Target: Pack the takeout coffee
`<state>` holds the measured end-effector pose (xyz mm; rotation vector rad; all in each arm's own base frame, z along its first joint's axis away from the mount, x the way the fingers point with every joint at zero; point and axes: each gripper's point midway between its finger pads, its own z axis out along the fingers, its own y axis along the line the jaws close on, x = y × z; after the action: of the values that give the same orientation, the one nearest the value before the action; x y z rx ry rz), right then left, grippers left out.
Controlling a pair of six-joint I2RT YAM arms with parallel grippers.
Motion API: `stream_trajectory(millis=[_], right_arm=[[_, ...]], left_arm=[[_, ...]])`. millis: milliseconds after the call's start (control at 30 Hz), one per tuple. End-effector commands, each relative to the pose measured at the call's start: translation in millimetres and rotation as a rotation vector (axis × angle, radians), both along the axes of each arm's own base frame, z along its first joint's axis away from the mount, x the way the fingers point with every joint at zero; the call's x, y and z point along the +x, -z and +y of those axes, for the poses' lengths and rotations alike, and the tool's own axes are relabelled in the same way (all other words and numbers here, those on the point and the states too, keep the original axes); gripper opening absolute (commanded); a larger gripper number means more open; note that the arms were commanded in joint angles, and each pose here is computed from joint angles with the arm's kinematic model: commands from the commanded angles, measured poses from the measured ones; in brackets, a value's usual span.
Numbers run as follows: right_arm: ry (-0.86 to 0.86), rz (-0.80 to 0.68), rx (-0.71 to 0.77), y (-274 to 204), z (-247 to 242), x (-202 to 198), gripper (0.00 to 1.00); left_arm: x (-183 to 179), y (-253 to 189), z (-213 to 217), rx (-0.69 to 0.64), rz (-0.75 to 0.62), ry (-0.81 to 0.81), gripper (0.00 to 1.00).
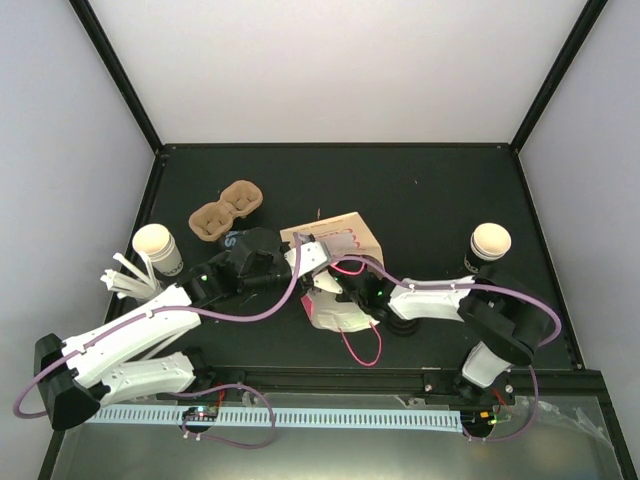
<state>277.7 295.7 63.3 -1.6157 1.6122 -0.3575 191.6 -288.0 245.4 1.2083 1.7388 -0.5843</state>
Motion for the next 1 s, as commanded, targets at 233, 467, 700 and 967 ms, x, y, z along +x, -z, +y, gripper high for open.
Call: stream_trajectory(millis=[233, 467, 700, 967], right_arm=[[0.046, 0.029, -0.060, 15, -7, 8, 0.01], [0.080, -0.019, -0.037, 6, -7, 17, 0.01], [0.061, -0.106, 0.001, -8, 9, 31, 0.01], [0.217, -0.183, 0.015, -16, 6, 59, 0.01]], left_arm=[[-19, -50, -12, -0.157, -0.039, 0.095, 0.02], [-21, -55, -16, -0.188, -0.006, 0.099, 0.02], [-27, -54, -21, -0.201, 0.026, 0.134, 0.01], [-31, -56, -25, -0.225, 0.069, 0.155, 0.01]])
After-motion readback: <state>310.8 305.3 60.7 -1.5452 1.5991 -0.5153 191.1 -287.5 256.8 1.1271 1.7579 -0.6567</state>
